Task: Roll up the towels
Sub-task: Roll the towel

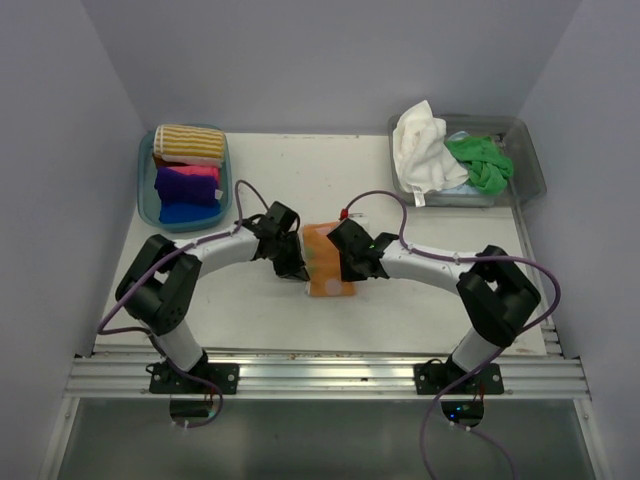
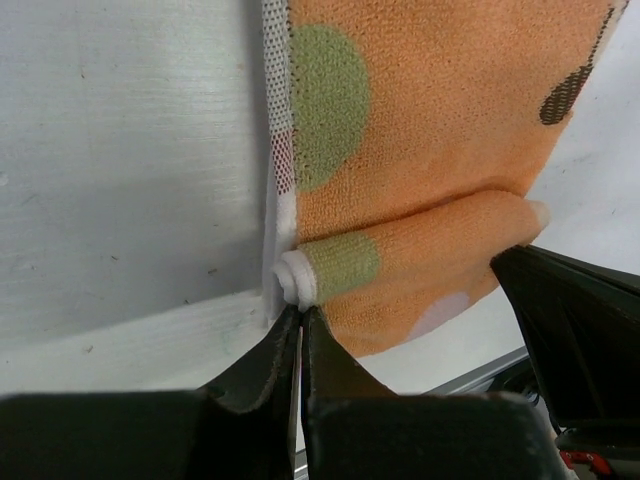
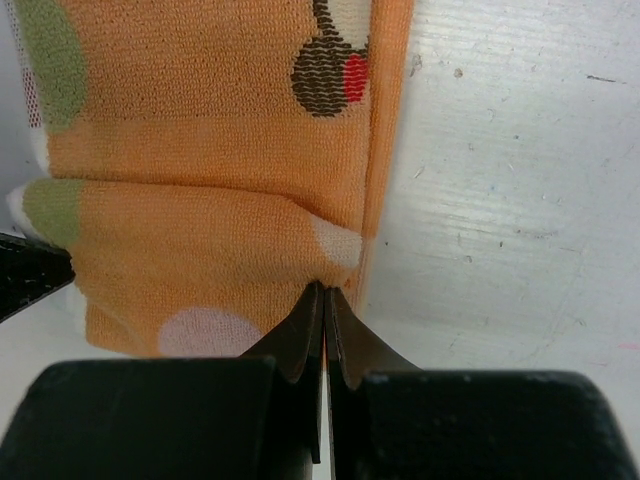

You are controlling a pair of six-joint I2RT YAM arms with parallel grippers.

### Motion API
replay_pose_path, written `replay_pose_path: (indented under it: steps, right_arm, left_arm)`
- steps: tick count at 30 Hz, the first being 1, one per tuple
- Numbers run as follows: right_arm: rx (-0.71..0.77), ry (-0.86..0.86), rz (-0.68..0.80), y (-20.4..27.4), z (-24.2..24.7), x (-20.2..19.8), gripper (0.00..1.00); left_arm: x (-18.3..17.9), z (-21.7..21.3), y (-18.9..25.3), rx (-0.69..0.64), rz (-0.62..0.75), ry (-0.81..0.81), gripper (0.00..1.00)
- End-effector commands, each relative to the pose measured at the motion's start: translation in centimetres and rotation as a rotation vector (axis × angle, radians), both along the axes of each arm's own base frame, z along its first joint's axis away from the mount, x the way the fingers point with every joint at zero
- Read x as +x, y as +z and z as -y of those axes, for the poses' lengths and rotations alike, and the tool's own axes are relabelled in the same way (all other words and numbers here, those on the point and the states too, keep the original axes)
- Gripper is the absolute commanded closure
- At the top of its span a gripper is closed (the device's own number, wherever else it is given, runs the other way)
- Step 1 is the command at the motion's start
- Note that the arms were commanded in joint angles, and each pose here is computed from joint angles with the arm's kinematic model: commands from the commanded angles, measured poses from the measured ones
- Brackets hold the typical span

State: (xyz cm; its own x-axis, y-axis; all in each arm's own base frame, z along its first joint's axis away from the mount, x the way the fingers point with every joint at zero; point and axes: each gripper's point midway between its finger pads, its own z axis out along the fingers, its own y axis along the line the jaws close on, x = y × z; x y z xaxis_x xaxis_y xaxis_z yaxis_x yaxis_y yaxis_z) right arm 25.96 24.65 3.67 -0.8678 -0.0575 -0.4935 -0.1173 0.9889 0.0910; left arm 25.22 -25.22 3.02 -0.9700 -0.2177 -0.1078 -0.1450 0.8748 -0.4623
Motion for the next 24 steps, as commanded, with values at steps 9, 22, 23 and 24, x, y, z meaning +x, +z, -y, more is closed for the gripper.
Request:
replay_pose_path:
  steps: [9,22,23,24]
  right_arm:
    - [0.052,0.017,0.054,2.1,-0.9,1.1,1.00]
    - [0.048,0.005,0.036,1.2,-0.7,0.8,1.00]
    - [0.047,0.001,0.032,0.9,-0.5,0.6,1.00]
    - [0.054,-0.001,0.031,0.9,-0.6,0.5,1.00]
  left_arm:
    - [1.4,-1.0,5.5,-0.002,0.157,0.006,0.59]
    - [0.8,4.3,6.4,-0.209,0.224,-0.056,0.85]
    - [1.0,4.2,5.2,-0.181,0.207,-0.050,0.92]
    - [1.2,4.1,4.6,-0.170,0.199,-0.050,0.95]
